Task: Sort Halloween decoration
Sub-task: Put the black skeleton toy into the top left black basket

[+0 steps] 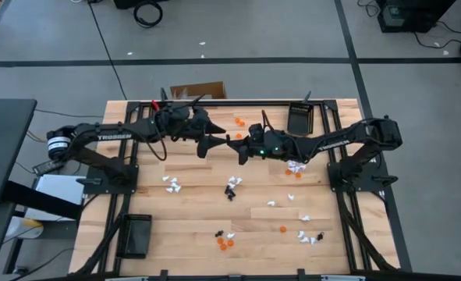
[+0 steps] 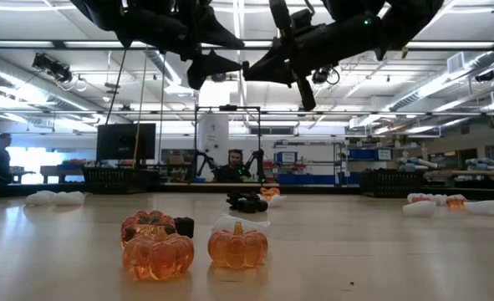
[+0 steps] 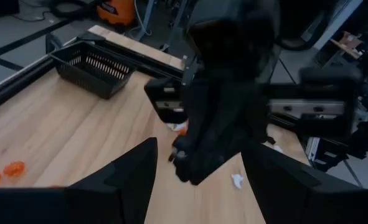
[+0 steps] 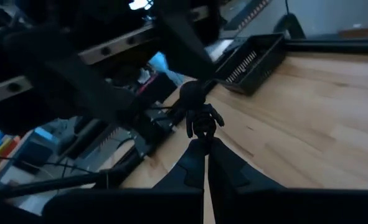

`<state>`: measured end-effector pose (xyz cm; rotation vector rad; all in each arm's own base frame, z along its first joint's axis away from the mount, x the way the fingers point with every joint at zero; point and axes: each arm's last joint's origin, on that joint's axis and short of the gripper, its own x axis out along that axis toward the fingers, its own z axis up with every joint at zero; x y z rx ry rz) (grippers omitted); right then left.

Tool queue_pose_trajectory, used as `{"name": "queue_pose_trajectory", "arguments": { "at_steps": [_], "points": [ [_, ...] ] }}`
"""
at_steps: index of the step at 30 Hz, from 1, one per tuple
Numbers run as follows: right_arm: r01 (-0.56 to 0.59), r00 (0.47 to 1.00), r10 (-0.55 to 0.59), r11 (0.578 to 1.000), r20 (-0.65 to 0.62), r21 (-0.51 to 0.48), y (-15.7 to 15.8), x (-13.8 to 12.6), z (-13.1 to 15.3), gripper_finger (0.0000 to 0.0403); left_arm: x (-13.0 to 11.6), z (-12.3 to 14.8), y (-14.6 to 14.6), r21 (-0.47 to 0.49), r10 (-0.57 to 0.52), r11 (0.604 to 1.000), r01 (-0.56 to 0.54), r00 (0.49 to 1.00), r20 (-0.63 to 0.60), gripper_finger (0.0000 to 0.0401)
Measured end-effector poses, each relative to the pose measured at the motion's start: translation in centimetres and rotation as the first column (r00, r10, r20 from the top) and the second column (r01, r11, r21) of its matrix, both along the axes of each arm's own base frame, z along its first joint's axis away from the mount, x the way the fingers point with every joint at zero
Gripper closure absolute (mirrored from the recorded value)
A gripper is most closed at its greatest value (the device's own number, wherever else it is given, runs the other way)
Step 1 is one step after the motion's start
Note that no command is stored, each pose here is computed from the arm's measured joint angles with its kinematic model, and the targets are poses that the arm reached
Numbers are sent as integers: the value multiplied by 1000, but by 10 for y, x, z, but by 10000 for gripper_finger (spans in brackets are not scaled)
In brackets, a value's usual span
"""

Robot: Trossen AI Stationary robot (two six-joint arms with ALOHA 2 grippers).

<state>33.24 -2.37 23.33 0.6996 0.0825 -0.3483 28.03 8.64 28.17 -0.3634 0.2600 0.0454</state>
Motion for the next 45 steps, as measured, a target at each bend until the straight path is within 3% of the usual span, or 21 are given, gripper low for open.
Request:
{"name": "queue_pose_trajectory", "arguments": {
  "at_steps": [6,10,23,29,35,39,42,45],
  "points": [
    [-42,998,44,998,36,-51,-5,1,5,394,4,-2,2,29,-5,1000,4,1000,13,164],
    [-39,998,42,997,42,-64,-8,1,6,393,8,-2,3,45,-17,999,15,999,42,188],
    [-41,998,43,998,40,-57,-20,-1,5,384,13,-14,18,36,-4,999,3,999,33,349],
    [-15,998,16,1000,56,-8,-26,-1,6,378,6,-12,34,27,16,999,-17,999,47,351],
    [-4,999,9,996,-51,88,-26,-4,-6,341,-17,-16,74,-8,188,982,-188,982,-4,348],
    [45,985,-13,982,-170,184,-24,-8,-19,320,-51,-22,111,-37,360,930,-365,928,-98,347],
    [58,975,-8,973,-220,222,-19,-10,-25,315,-86,-31,137,-50,523,836,-546,822,-226,347],
    [67,974,-13,971,-227,229,-14,-10,-26,316,-118,-44,152,-59,624,720,-691,683,-379,347]
  ]
}}
